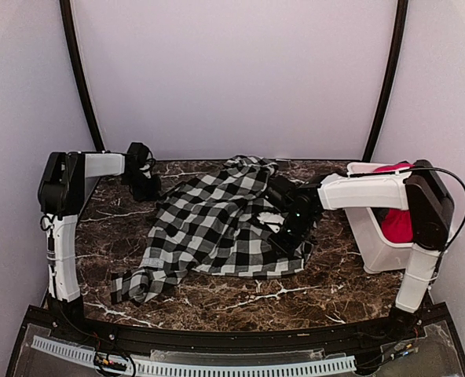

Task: Fold and stack the mixed laundry pile
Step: Adjust the flattened shirt at the center of the board.

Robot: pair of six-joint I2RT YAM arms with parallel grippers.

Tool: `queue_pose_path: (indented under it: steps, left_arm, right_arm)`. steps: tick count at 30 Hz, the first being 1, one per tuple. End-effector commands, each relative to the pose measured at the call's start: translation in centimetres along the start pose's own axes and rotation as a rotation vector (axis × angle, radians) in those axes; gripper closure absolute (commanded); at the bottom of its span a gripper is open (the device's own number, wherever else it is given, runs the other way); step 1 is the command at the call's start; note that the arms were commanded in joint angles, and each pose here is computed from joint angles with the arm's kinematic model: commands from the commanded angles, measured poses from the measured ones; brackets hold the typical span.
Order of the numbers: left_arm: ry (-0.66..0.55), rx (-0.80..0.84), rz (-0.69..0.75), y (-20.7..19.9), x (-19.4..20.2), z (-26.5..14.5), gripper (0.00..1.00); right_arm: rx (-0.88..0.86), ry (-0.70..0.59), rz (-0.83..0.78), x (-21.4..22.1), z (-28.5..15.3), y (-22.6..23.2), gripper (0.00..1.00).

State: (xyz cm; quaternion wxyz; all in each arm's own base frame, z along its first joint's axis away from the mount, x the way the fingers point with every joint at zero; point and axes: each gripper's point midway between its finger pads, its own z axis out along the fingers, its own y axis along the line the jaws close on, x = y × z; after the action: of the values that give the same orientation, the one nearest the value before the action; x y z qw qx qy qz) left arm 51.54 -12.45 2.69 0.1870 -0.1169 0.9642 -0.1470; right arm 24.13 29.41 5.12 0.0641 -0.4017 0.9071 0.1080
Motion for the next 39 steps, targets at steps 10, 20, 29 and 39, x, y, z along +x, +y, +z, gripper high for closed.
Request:
queue_pose_path:
  steps: [10,20,29,39]
  left_arm:
    - [-0.058,-0.110,-0.343,12.9,3.8,-5.5,1.00]
    - [-0.070,-0.105,-0.333,12.8,3.9,-6.2,1.00]
    - [-0.080,-0.115,-0.327,12.8,3.6,-6.7,1.00]
    - [-0.088,-0.125,-0.322,13.0,3.4,-6.8,1.00]
  right_arm:
    - [0.010,-0.028,-0.004,-0.5,-1.3,-0.3,1.00]
    - [-0.207,-0.167,0.201,1.3,-5.1,2.0,0.42]
    - [-0.261,-0.157,0.389,2.9,-3.1,1.0,0.44]
    - [-0.365,-0.102,0.413,4.4,-0.4,2.4,0.80]
